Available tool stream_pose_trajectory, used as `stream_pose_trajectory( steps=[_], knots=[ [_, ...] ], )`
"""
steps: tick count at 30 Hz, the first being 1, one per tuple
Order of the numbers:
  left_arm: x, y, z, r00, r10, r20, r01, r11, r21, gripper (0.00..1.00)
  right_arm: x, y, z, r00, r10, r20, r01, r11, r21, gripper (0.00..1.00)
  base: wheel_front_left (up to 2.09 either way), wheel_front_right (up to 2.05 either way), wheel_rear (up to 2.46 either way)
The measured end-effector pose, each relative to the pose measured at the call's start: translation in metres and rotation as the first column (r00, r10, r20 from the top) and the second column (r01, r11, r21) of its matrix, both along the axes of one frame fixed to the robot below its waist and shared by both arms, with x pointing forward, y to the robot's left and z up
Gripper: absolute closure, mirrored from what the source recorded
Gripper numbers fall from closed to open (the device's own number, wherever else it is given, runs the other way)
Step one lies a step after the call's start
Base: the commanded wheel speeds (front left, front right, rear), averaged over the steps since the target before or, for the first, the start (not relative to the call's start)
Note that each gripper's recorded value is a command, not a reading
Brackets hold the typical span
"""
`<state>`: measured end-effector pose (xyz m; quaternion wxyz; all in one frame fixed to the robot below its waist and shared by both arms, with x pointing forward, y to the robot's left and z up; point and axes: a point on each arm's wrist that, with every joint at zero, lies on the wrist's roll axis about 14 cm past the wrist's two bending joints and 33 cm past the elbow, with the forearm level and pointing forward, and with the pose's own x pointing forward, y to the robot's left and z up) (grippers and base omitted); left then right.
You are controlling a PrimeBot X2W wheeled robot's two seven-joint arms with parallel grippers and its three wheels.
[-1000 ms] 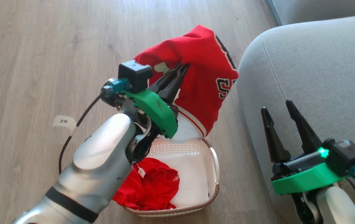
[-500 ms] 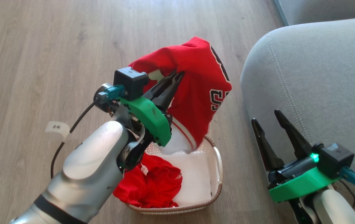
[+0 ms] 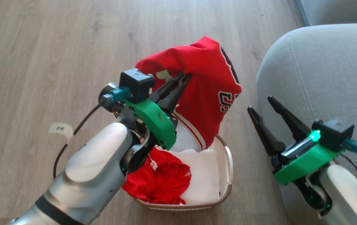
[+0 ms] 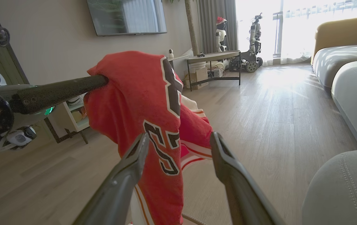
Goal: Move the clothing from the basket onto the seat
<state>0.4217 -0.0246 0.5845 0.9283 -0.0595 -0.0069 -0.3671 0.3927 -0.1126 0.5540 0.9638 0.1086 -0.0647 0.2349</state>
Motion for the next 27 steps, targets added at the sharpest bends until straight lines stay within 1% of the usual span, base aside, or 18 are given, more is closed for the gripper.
stream_pose_trajectory(
  steps=[8,11,16,18,23,27],
  knots=[
    [-0.012,0.001,0.004,0.999,-0.017,0.027,0.017,1.000,0.013,1.00,0.008,0.024,-0.004,0.990,0.123,-0.068,-0.121,0.992,0.035,0.00,0.00,0.00,0.00],
    [-0.016,0.002,0.006,0.999,-0.018,0.033,0.018,1.000,0.014,1.00,0.017,0.031,-0.005,0.985,0.147,-0.086,-0.143,0.989,0.044,0.00,0.00,0.00,0.00],
    [-0.023,0.002,0.008,0.999,-0.024,0.041,0.024,1.000,0.015,1.00,0.012,0.054,-0.019,0.958,0.236,-0.166,-0.225,0.971,0.079,0.00,0.00,0.00,0.00],
    [-0.025,0.003,0.009,0.999,-0.025,0.041,0.024,1.000,0.018,1.00,0.011,0.063,-0.020,0.947,0.265,-0.181,-0.254,0.964,0.083,0.00,0.00,0.00,0.00],
    [-0.032,0.000,0.014,0.997,-0.038,0.060,0.037,0.999,0.019,1.00,0.015,0.077,-0.017,0.931,0.310,-0.193,-0.302,0.951,0.071,0.00,0.00,0.00,0.00],
    [-0.037,-0.003,0.013,0.997,-0.051,0.054,0.050,0.998,0.024,1.00,0.018,0.083,-0.022,0.924,0.315,-0.215,-0.310,0.949,0.061,0.00,0.00,0.00,0.00]
  ],
)
